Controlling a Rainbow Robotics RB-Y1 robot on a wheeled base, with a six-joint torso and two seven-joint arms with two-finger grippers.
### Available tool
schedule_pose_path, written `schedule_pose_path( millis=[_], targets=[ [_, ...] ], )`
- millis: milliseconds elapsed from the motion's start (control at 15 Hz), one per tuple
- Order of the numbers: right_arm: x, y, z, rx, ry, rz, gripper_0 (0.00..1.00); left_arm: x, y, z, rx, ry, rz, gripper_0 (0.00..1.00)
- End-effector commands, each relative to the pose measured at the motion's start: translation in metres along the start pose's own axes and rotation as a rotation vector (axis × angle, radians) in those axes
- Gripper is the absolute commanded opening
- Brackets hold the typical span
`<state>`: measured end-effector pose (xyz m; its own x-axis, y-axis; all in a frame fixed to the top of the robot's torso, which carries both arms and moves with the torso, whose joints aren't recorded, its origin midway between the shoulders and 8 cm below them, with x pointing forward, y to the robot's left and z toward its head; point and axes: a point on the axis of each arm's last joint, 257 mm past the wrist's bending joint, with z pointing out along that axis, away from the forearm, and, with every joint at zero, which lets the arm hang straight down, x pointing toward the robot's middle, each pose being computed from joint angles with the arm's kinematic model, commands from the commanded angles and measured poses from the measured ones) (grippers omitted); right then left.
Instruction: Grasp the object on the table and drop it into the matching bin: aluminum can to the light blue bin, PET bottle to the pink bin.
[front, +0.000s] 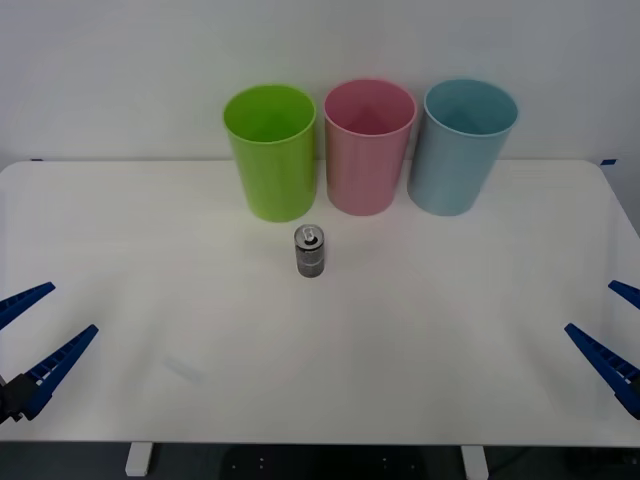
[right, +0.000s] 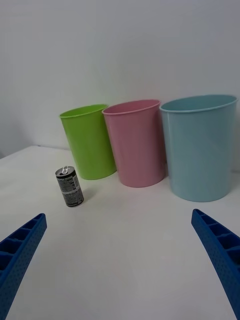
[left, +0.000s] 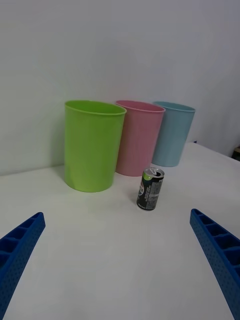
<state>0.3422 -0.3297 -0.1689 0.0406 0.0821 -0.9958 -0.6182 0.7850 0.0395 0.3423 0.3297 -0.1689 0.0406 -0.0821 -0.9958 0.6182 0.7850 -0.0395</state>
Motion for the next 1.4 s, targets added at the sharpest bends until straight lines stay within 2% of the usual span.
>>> schedule_pose_path(
  millis=[67, 133, 200, 267, 600, 867, 1267, 1400],
  targets=[
    [0.0, 0.0, 0.0, 0.0, 0.0, 0.0, 1.0, 0.0, 0.0, 0.0, 0.0, 0.0, 0.0, 1.0],
    [0.0, 0.0, 0.0, 0.0, 0.0, 0.0, 1.0, 0.0, 0.0, 0.0, 0.0, 0.0, 0.0, 1.0],
    [0.001, 0.004, 0.003, 0.004, -0.025, 0.02, 1.0, 0.0, 0.0, 0.0, 0.0, 0.0, 0.0, 1.0],
    [-0.004, 0.006, 0.005, 0.0, -0.042, 0.015, 1.0, 0.0, 0.0, 0.0, 0.0, 0.0, 0.0, 1.0],
    [-0.006, 0.017, 0.011, -0.008, -0.048, 0.022, 1.0, 0.0, 0.0, 0.0, 0.0, 0.0, 0.0, 1.0],
    [0.009, 0.027, 0.027, -0.032, -0.022, 0.021, 1.0, 0.0, 0.0, 0.0, 0.0, 0.0, 0.0, 1.0],
    [0.037, 0.045, 0.059, -0.077, 0.045, -0.038, 1.0, 0.0, 0.0, 0.0, 0.0, 0.0, 0.0, 1.0],
    [0.045, 0.05, 0.07, -0.074, 0.052, -0.043, 1.0, 0.0, 0.0, 0.0, 0.0, 0.0, 0.0, 1.0]
  ],
)
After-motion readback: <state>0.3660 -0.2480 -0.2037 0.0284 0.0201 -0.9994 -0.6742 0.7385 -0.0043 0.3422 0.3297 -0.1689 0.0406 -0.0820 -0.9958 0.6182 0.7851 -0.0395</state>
